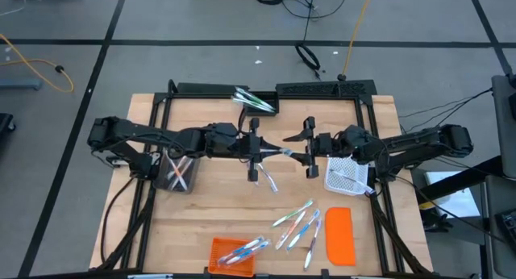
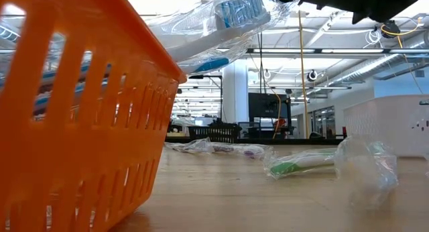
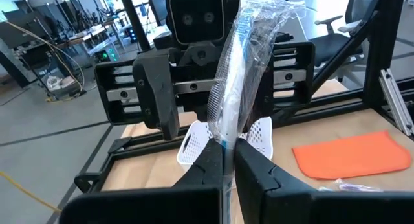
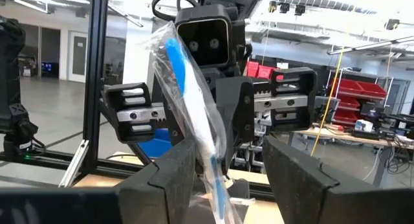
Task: Pick & Place Toothbrushes
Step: Put the blue toothbrush into the orange bin
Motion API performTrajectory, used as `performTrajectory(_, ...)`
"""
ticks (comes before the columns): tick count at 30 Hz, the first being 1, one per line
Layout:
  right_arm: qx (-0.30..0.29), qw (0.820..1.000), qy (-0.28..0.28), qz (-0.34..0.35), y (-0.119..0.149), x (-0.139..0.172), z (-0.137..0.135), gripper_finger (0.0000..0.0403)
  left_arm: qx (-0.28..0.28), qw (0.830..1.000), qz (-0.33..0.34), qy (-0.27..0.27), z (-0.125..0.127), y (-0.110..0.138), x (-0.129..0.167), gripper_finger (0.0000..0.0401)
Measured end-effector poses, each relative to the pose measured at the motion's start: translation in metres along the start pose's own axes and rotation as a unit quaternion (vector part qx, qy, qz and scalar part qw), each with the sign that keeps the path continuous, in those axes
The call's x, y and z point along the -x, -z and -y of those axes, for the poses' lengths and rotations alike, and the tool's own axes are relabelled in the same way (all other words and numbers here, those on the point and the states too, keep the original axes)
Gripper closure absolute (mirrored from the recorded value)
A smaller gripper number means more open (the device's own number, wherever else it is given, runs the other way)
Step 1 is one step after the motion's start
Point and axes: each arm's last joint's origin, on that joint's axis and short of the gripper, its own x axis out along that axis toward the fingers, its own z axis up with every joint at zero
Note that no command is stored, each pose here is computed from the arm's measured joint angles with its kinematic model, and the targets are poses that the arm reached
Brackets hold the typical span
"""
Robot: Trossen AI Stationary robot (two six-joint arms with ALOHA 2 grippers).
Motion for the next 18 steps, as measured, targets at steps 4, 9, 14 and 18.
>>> performTrajectory(4,0.001,1.000,0.000,0.007,0.0004,-0.0012,0.0000,0.0231,0.004,1.000,0.000,0.000,-0.0003,0.0001,0.0000,0.0380)
performTrajectory(9,-0.001,1.000,-0.007,0.018,-0.0021,-0.0016,-0.0043,0.0235,0.000,1.000,0.000,0.000,-0.0002,0.0001,0.0000,0.0395)
performTrajectory(14,-0.002,1.000,-0.015,0.023,-0.0034,-0.0018,-0.0086,0.0264,0.005,1.000,-0.003,-0.004,-0.0033,0.0014,-0.0003,0.0380)
performTrajectory(18,0.003,0.999,-0.014,0.030,-0.0048,-0.0018,-0.0089,0.0307,0.009,1.000,-0.005,-0.008,-0.0058,0.0022,-0.0006,0.0388)
